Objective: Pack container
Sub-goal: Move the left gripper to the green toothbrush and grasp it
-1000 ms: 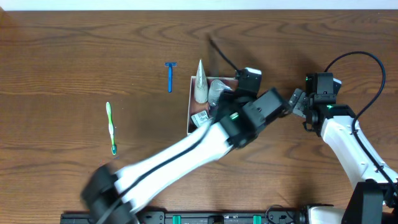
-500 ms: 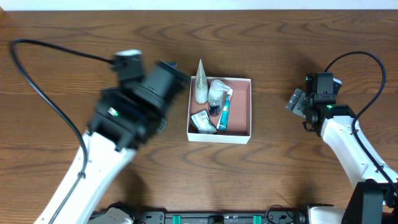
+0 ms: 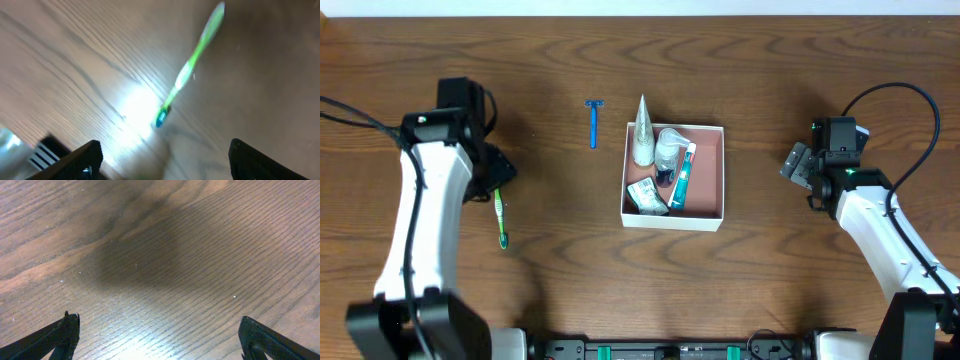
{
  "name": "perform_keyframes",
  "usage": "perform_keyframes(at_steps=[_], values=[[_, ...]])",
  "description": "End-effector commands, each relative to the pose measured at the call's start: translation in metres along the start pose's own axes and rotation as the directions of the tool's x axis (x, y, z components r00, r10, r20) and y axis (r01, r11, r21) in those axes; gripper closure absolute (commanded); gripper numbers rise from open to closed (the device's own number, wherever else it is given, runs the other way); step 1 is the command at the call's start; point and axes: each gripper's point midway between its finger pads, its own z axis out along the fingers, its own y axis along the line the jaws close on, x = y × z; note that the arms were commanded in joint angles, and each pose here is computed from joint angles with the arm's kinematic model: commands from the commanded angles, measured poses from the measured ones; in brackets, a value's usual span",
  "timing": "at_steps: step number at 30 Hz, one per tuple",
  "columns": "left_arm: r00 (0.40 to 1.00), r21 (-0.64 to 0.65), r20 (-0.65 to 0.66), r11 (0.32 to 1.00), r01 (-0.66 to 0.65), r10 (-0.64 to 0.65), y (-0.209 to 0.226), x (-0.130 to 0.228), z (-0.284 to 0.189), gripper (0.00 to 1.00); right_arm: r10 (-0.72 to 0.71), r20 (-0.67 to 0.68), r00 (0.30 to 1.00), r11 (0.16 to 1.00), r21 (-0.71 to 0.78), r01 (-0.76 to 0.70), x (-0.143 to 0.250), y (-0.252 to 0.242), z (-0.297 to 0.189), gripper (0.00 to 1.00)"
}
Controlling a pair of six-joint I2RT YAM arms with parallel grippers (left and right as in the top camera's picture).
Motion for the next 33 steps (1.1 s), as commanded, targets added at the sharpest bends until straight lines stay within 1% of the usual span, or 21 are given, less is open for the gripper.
perform_keyframes(at_steps=[1, 4, 7, 12, 17, 21, 24, 27, 33], values=[[0.988, 0.085, -0.129, 0.994, -0.074, 0.084, -0.013, 0.016, 0.019, 0.18, 0.007, 0.013, 1.0, 1.0, 0.022, -0.007, -0.003, -0.005, 0.0, 0.01], [0.979, 0.084, -0.163, 0.99, -0.111, 0.123, -0.015, 0.02, 0.035, 0.18, 0.007, 0.013, 1.0, 1.0, 0.022, -0.007, -0.003, -0.005, 0.0, 0.01], [0.97, 0.15, -0.179, 0.979, -0.141, 0.167, -0.028, 0.026, 0.05, 0.18, 0.007, 0.013, 1.0, 1.0, 0.022, -0.008, -0.003, -0.005, 0.0, 0.01], [0.974, 0.204, -0.161, 0.971, -0.128, 0.162, -0.039, 0.031, 0.074, 0.18, 0.007, 0.013, 1.0, 1.0, 0.022, -0.008, -0.003, -0.005, 0.0, 0.01], [0.978, 0.204, -0.157, 0.973, -0.106, 0.14, -0.034, 0.036, 0.094, 0.18, 0.007, 0.013, 1.0, 1.0, 0.022, -0.007, -0.003, -0.005, 0.0, 0.01], [0.982, 0.203, -0.153, 0.976, -0.079, 0.111, -0.026, 0.033, 0.102, 0.18, 0.007, 0.013, 1.0, 1.0, 0.022, -0.007, -0.003, -0.005, 0.0, 0.01], [0.983, 0.198, -0.125, 0.974, -0.107, 0.133, -0.022, 0.027, 0.106, 0.19, 0.007, 0.013, 1.0, 1.0, 0.022, -0.007, -0.003, -0.005, 0.0, 0.01], [0.987, 0.15, -0.081, 0.98, -0.127, 0.141, -0.016, 0.018, 0.11, 0.19, 0.007, 0.013, 1.0, 1.0, 0.022, -0.007, -0.003, -0.005, 0.0, 0.01], [0.99, 0.165, -0.03, 0.978, -0.13, 0.137, -0.021, 0.015, 0.122, 0.19, 0.007, 0.013, 1.0, 1.0, 0.022, -0.008, -0.003, -0.005, 0.0, 0.01]])
